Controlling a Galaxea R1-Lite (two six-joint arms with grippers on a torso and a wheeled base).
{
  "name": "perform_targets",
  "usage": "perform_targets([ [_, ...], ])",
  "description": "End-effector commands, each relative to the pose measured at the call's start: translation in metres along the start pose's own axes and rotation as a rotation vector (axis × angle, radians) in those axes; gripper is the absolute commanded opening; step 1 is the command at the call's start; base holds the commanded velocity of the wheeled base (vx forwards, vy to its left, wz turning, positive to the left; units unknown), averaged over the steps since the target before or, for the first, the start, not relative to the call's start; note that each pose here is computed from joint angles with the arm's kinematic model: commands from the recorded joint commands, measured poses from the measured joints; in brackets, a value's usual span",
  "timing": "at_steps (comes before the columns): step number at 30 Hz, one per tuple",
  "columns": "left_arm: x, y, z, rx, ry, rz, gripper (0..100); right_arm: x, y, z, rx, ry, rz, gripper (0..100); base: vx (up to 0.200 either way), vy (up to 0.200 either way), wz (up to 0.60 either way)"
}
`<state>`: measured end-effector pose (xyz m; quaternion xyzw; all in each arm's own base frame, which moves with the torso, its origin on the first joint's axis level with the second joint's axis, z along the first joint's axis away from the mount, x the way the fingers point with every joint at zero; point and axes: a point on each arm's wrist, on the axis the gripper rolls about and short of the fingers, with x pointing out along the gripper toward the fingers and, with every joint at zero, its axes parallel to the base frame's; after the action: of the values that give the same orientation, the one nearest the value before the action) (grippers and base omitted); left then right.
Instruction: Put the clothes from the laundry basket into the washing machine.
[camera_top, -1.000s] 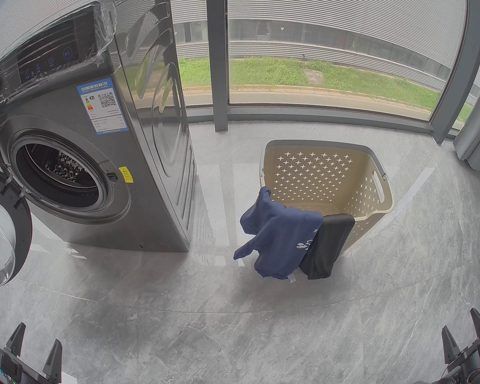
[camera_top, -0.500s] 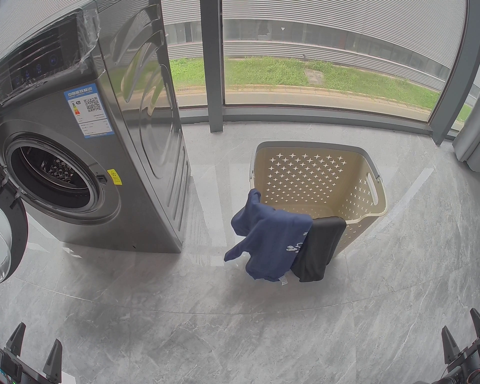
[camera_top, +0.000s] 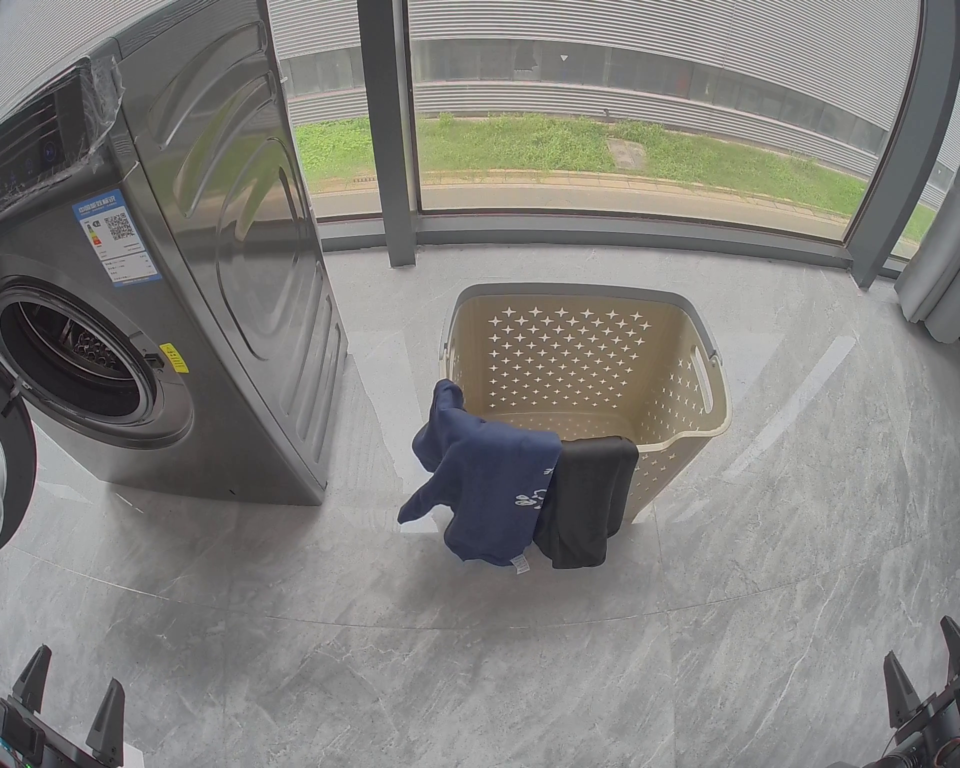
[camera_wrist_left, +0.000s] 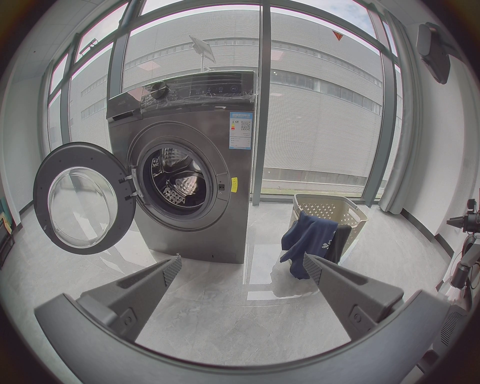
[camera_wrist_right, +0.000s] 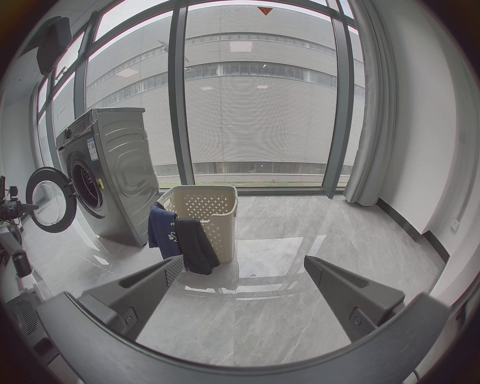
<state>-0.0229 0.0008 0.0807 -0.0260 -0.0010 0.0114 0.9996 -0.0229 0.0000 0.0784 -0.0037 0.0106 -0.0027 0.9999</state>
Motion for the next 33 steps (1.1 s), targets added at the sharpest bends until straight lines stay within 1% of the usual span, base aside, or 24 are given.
perform_targets([
  [1,0.0000,0.0003,-0.0048,0.000,0.000,0.000,100,-0.0003,0.0000,-0.0035,0.000,-0.004,-0.001,100,0.000,0.000,0.00],
  [2,0.0000,0.0003,-0.0048,0.000,0.000,-0.001,100,-0.0003,0.0000,-0.0035,0.000,-0.004,-0.001,100,0.000,0.000,0.00],
  [14,0.0001,0.0003,-0.0053,0.000,0.001,0.000,100,-0.0003,0.0001,-0.0035,0.000,-0.004,0.001,100,0.200,0.000,0.00],
  [33,0.0000,0.0003,-0.0048,0.000,0.000,0.000,100,-0.0004,0.0001,-0.0033,0.000,-0.004,-0.002,100,0.000,0.000,0.00],
])
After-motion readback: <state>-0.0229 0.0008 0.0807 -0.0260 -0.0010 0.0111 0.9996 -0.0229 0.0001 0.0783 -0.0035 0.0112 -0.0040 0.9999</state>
